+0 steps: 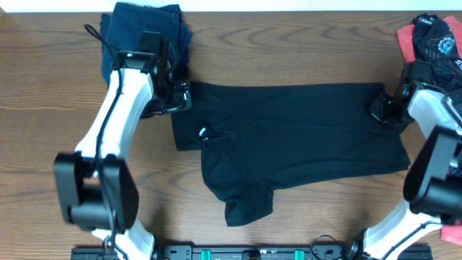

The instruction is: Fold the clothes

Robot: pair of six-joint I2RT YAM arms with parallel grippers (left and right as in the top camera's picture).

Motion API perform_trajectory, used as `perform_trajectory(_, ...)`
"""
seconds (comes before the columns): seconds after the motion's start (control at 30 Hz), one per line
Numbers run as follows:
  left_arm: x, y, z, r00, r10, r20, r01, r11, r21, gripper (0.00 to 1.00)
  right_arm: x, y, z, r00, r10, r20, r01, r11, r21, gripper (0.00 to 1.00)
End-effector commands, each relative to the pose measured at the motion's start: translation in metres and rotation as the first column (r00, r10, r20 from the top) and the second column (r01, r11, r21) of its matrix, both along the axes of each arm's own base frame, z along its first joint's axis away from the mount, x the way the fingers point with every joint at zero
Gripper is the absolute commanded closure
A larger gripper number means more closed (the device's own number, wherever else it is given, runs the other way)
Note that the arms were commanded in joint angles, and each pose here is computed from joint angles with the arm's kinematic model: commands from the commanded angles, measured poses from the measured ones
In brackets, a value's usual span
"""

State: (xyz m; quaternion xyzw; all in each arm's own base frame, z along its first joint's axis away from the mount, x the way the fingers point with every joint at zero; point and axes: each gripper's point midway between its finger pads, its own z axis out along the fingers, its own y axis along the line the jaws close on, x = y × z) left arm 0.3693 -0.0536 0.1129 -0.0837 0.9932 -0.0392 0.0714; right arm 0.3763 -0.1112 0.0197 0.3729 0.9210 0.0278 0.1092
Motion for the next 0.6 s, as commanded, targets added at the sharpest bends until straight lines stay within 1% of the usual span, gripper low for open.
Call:
perform_trajectory(0.0,-0.007,-0.01,0.036,0.995,-0.053,0.09,0.055,0.998,-0.013,0.09,0.001,0.002,0.069,0.99,0.002,0.138,0.004,0.999,-0.04,0.48)
perform_trajectory(0.03,-0.011,-0.011,0.043,0.993,-0.058,0.102,0.06,0.998,-0.014,0.08,-0.003,0.003,0.083,0.987,0.002,0.158,0.005,0.999,-0.046,0.32)
perform_trajectory(0.07,-0.016,-0.012,0.05,0.992,-0.062,0.108,0.063,0.998,-0.015,0.09,-0.007,0.005,0.097,0.984,0.003,0.179,0.006,0.999,-0.052,0.19)
perform_trajectory(0.1,-0.023,-0.012,0.056,0.992,-0.066,0.109,0.068,0.998,-0.015,0.09,-0.013,0.006,0.111,0.98,0.004,0.2,0.009,0.998,-0.063,0.09)
perform_trajectory(0.13,-0.029,-0.012,0.061,0.992,-0.068,0.104,0.07,0.997,-0.014,0.09,-0.019,0.007,0.122,0.977,0.007,0.212,0.008,0.998,-0.069,0.01)
perform_trajectory(0.23,-0.05,-0.009,0.07,0.995,-0.07,0.078,0.071,0.997,-0.012,0.08,-0.045,0.007,0.148,0.976,-0.006,0.216,0.028,0.995,-0.1,0.01)
perform_trajectory(0.3,-0.062,-0.007,0.074,0.995,-0.069,0.07,0.069,0.998,-0.012,0.08,-0.061,0.007,0.156,0.98,-0.016,0.197,0.04,0.992,-0.119,0.01)
perform_trajectory(0.43,-0.082,-0.004,0.076,0.996,-0.042,0.082,0.043,0.999,-0.019,0.08,-0.081,0.013,0.155,0.99,-0.02,0.139,0.035,0.994,-0.103,0.01)
perform_trajectory(0.57,-0.11,0.002,0.074,0.993,-0.029,0.115,0.032,0.999,-0.019,0.09,-0.094,0.016,0.148,0.997,-0.024,0.08,0.031,0.995,-0.09,0.01)
